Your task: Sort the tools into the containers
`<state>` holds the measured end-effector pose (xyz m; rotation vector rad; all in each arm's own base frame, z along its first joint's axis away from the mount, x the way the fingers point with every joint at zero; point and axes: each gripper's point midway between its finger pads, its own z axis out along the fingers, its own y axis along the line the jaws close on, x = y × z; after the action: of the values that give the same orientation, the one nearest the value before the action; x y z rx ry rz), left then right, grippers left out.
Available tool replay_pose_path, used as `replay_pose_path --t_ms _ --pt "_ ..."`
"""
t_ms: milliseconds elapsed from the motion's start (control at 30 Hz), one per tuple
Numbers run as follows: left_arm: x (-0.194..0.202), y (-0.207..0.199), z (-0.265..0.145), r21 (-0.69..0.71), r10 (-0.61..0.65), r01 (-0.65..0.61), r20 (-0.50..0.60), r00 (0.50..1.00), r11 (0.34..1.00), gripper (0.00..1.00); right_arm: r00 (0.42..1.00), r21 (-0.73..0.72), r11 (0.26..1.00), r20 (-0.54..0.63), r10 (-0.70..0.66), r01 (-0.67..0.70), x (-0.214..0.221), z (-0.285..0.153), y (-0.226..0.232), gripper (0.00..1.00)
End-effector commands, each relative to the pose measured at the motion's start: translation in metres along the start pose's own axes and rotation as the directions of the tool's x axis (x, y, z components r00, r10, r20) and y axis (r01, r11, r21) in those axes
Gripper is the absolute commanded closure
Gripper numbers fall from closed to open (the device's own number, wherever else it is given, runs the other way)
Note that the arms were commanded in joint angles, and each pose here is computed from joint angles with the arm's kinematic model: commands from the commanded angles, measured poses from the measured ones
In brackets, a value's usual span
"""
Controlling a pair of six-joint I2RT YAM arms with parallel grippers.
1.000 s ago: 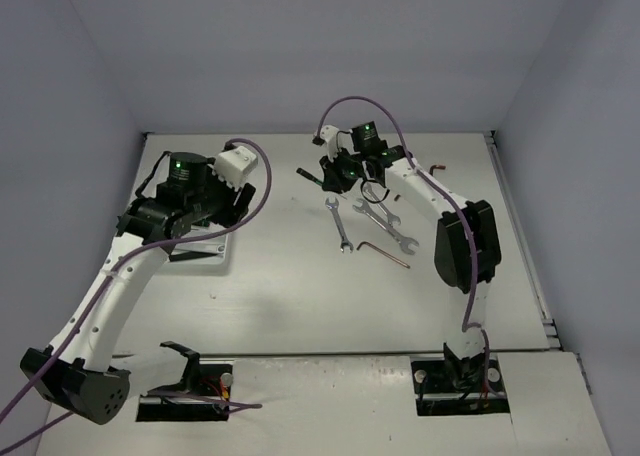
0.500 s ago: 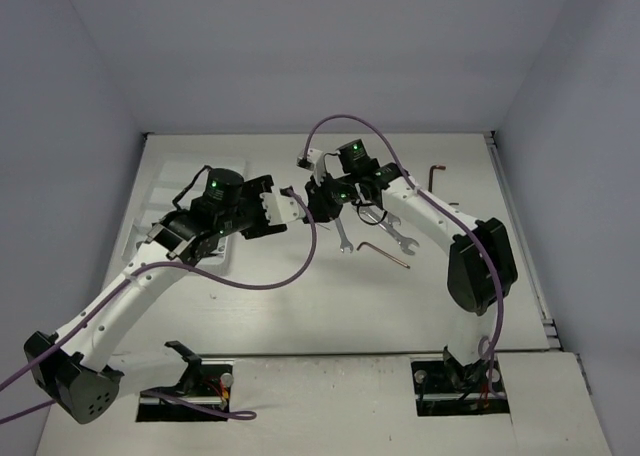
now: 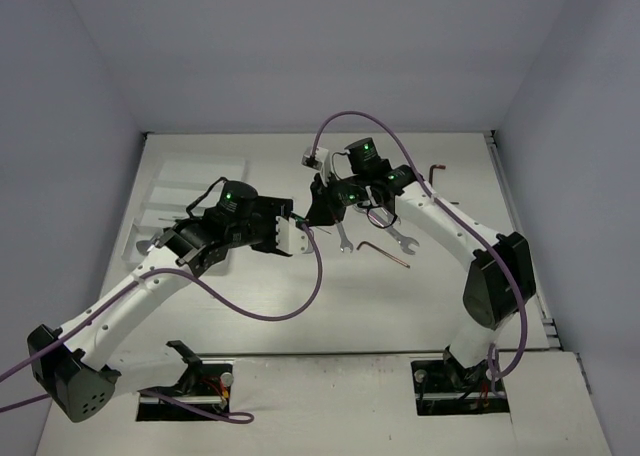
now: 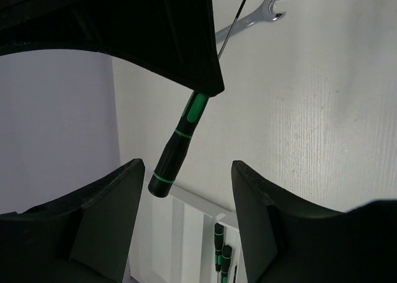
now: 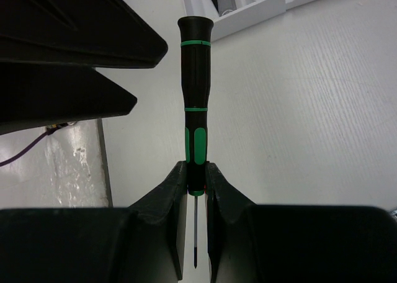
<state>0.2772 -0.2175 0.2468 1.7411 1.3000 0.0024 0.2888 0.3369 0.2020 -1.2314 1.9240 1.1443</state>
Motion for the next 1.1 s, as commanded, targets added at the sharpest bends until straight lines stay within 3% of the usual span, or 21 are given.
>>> replay_pose_path --t_ms 0,600,667,800,933,1067 --pt "-0.017 0.027 -0.008 -0.080 0.091 -0.088 0.038 0.995 0.993 0.45 0.996 -0.060 0.997 0.068 -0.051 0.055 -0.022 -0.013 0.026 1.00" --pt "-0.005 0.040 0.006 -0.077 0.171 -0.174 -0.050 0.984 0.982 0.45 0.995 -0.109 0.991 0.077 -0.064 0.072 -0.027 -0.011 0.045 1.00" --pt "-0.005 0.040 0.008 -0.074 0.178 -0.181 -0.055 0.983 0.981 0.49 0.995 -0.111 0.991 0.073 -0.063 0.071 -0.026 -0.010 0.046 1.00" --pt "-0.006 0.039 0.012 -0.062 0.178 -0.180 -0.047 0.983 0.982 0.67 0.996 -0.118 0.991 0.070 -0.062 0.070 -0.026 -0.008 0.048 1.00" --pt "-0.009 0.034 0.013 -0.049 0.184 -0.185 -0.023 0.983 0.982 0.97 0.996 -0.123 0.990 0.067 -0.063 0.071 -0.025 -0.006 0.048 1.00" --pt "-0.008 0.028 0.012 -0.039 0.194 -0.194 -0.015 0.981 0.980 1.00 0.996 -0.125 0.990 0.064 -0.058 0.066 -0.023 -0.004 0.048 1.00"
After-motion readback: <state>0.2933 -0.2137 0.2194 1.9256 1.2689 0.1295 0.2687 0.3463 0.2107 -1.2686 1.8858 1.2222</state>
